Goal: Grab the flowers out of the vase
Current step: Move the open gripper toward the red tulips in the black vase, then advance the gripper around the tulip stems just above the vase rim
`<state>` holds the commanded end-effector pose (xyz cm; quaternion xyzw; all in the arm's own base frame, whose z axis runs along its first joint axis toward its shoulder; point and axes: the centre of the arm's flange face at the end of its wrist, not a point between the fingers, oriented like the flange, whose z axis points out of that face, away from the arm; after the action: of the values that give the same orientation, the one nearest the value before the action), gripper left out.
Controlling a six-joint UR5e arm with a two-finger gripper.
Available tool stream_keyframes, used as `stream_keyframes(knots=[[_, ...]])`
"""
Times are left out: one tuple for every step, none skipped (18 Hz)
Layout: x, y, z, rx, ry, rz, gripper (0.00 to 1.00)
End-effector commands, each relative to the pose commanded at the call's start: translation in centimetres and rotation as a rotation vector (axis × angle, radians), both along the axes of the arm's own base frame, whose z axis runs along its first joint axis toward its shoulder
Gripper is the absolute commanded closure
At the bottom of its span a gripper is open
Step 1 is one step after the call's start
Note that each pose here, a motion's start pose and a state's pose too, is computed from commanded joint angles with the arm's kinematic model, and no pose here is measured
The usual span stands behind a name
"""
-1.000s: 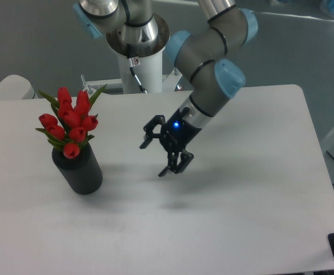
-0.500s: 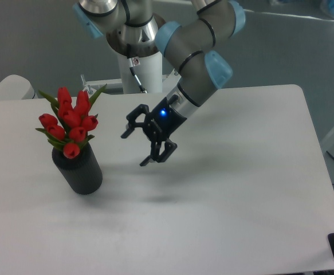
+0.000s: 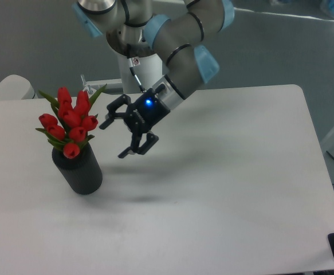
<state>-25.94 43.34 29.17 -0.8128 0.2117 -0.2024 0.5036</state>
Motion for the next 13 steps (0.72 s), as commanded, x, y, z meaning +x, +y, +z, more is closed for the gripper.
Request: stream_keyframes(knots=[[0.1, -0.1, -0.1, 0.000, -0.003, 0.000, 0.00], [0.3, -0.1, -0.3, 0.001, -0.008, -0.001, 0.00], [0.5, 0.0, -0.2, 0.003, -0.010, -0.004, 0.00], [0.7, 0.1, -0.2, 0.002, -0.011, -0.010, 0.00], [1.0, 0.3, -0.2, 0.003, -0.012, -0.015, 0.00], [1.2, 0.4, -0.3, 0.003, -0.013, -0.020, 0.00], [1.5, 0.6, -0.3, 0.005, -0.013, -0.028, 0.00], [1.8, 0.8, -0.2, 0.007, -0.014, -0.035, 0.00], [2.1, 0.9, -0.2, 0.014, -0.021, -0.039, 0.00], [2.2, 1.0, -0.1, 0.020, -0.025, -0.038, 0.00], [2.5, 1.0, -0.1, 0.023, -0.031, -0.042, 0.00], [3.1, 1.2, -0.3, 0.025, -0.034, -0.053, 0.00], [3.5, 1.4, -0.4, 0.026, -0.037, -0.061, 0.00]])
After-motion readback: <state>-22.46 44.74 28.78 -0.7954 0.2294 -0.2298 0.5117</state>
